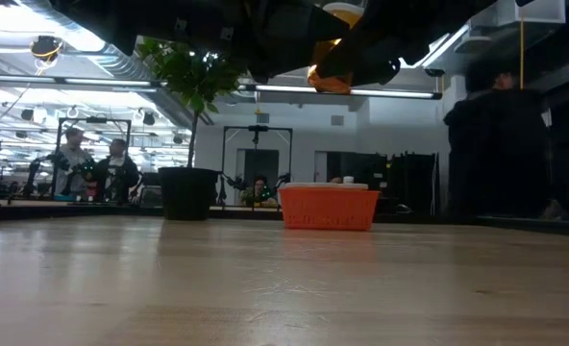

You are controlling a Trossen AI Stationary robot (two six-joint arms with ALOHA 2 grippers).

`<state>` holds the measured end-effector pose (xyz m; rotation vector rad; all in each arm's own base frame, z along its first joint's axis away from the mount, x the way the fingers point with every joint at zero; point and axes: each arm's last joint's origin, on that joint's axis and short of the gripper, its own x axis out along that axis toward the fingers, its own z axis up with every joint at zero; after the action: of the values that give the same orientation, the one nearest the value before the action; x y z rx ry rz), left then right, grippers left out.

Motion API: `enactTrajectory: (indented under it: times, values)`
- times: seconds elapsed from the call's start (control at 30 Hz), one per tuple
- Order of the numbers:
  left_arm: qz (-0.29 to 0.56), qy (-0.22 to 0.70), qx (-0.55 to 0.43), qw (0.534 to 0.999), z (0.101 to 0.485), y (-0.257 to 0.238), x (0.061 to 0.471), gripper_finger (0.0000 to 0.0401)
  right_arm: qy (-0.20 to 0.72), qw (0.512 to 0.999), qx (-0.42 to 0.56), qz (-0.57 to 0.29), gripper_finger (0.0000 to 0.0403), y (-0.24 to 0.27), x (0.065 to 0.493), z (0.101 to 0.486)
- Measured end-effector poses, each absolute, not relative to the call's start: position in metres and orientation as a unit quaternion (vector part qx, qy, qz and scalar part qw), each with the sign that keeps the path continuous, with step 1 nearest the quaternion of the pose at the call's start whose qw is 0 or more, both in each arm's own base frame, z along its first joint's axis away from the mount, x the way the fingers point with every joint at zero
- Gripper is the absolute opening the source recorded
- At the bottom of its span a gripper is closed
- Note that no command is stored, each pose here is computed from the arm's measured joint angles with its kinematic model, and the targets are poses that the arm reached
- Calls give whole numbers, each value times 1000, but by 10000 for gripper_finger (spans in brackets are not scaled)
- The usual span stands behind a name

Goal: Pick and place pill bottles into a basket
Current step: Put the orange pill bottle into the orange bin

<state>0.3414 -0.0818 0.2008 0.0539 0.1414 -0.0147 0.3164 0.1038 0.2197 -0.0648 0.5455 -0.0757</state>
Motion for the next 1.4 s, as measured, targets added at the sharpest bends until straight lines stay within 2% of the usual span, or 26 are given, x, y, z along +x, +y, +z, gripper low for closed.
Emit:
enactTrajectory:
  times: [0.33,0.8,1.0,1.17,1.4]
  values:
    - [-8,73,33,997,200,-82,341,200,279,959,-37,-36,199,104,316,219]
    - [-11,71,47,996,207,-81,338,200,299,953,-35,-22,252,98,297,238]
    - [-8,70,69,995,230,-78,326,200,335,937,-33,-87,251,88,278,244]
    - [27,109,97,989,236,-65,317,200,343,929,-41,-136,223,87,263,242]
    - [43,120,88,988,234,-35,322,200,335,929,-34,-153,131,92,247,208]
